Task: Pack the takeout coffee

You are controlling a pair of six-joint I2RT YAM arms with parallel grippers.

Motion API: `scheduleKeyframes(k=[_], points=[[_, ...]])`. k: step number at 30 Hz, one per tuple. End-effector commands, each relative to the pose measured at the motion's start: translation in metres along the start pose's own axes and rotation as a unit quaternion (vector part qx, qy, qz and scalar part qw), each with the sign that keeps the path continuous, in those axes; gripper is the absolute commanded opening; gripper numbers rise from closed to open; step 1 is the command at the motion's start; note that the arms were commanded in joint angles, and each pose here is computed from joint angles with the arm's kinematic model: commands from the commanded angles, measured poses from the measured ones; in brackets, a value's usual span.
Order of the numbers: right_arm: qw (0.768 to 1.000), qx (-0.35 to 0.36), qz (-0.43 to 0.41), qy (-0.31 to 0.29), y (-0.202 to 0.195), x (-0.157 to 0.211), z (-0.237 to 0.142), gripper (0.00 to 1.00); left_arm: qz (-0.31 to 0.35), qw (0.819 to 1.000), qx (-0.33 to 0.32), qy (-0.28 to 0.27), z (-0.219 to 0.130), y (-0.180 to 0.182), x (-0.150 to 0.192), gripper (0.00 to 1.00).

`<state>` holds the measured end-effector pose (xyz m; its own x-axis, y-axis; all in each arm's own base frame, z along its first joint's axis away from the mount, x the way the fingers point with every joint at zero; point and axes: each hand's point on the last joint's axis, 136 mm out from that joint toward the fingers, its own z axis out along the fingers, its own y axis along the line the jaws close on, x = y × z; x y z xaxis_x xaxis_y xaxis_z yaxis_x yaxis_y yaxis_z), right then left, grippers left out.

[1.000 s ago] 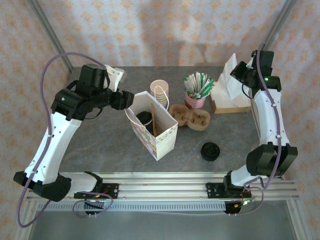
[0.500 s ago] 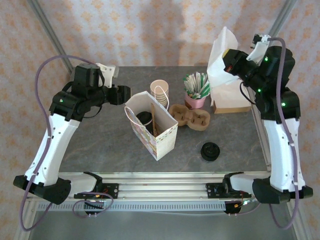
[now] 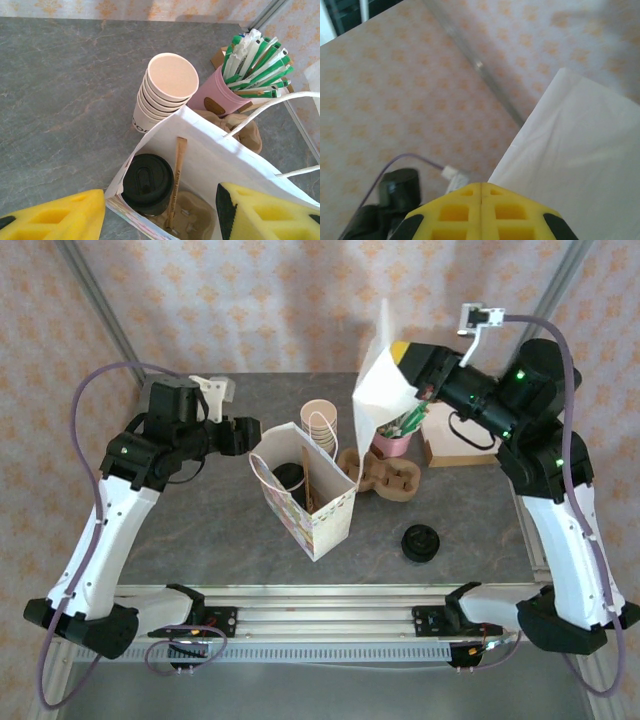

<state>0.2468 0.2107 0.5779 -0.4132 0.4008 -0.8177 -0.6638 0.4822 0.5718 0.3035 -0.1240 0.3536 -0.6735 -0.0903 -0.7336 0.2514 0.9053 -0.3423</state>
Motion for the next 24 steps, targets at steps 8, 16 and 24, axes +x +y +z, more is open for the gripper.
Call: scheduleKeyframes(k=[8, 16, 24], points=[[0.990, -0.109, -0.072, 0.056, 0.085, 0.040, 0.025, 0.00, -0.008, 0.999, -0.025, -0.027, -0.010, 0.011, -0.003, 0.62], [0.991, -0.002, -0.091, 0.098, 0.030, 0.082, 0.056, 0.00, -0.009, 0.999, -0.027, -0.023, -0.008, 0.013, 0.000, 0.61], [0.982, 0.059, -0.083, 0.158, -0.022, 0.141, 0.089, 0.00, -0.010, 0.999, -0.027, -0.023, -0.006, 0.013, -0.001, 0.61]])
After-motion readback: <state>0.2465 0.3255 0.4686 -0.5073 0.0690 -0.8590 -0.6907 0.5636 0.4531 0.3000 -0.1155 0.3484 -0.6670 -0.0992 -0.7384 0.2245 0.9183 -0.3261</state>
